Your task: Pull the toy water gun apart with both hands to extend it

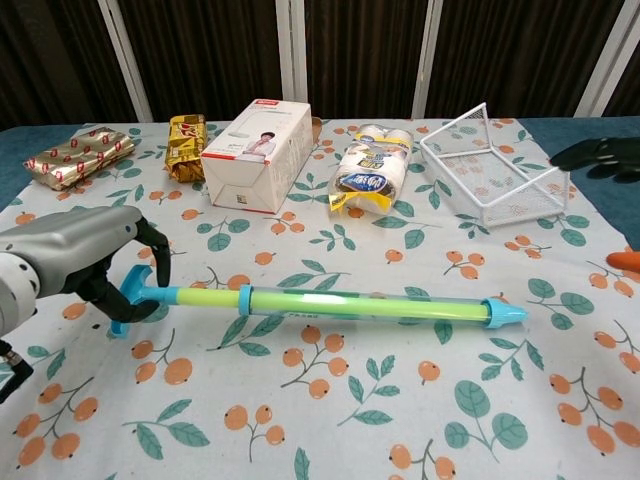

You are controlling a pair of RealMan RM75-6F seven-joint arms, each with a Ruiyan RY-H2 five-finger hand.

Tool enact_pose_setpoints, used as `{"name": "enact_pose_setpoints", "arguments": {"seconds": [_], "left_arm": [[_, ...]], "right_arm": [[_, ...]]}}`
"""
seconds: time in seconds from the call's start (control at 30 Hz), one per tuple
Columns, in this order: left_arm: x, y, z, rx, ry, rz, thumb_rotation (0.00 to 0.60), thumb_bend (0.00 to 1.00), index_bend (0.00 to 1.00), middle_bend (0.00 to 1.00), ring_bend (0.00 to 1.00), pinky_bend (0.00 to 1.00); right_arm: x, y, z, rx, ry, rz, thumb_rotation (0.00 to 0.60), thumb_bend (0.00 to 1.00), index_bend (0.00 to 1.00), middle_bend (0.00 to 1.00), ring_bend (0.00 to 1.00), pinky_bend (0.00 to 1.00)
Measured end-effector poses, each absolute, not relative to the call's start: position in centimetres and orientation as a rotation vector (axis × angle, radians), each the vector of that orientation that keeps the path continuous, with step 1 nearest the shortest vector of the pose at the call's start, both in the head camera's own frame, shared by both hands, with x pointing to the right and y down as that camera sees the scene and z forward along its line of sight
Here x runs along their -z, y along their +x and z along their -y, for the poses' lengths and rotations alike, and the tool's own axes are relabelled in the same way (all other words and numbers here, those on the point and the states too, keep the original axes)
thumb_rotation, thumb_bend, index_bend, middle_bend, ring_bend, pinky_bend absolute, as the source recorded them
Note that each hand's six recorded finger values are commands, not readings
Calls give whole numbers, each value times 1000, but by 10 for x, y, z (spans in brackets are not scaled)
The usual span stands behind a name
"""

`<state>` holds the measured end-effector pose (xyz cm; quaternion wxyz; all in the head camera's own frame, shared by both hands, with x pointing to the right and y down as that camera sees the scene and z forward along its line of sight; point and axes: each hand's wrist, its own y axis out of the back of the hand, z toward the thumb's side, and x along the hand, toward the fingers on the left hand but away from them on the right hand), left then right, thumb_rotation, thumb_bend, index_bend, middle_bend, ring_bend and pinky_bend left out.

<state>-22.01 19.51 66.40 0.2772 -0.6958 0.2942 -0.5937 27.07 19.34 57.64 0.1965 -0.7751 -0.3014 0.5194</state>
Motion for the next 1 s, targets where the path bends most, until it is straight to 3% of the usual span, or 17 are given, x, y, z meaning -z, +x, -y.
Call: {"name": "enact_pose_setpoints", "arguments": {"seconds": [0.4,0.63,1.0], "left_arm": [[-657,-207,-195,1578,-1887,-785,600,520,591,268,62,133],[-652,-209,-192,1574,-1884,-786,600,521,590,268,62,133],[-656,-212,-197,1587,-1890,-767,600,521,590,268,62,133]], "right_arm": [[-623,216,-205,-1556,-2218,732,600,418,8,0,0,0],[-647,227,-198,-1667,-2099,741,600,418,191,0,0,0],[-664,231,-200,-1720,-2044,749,600,417,275,0,0,0]]}}
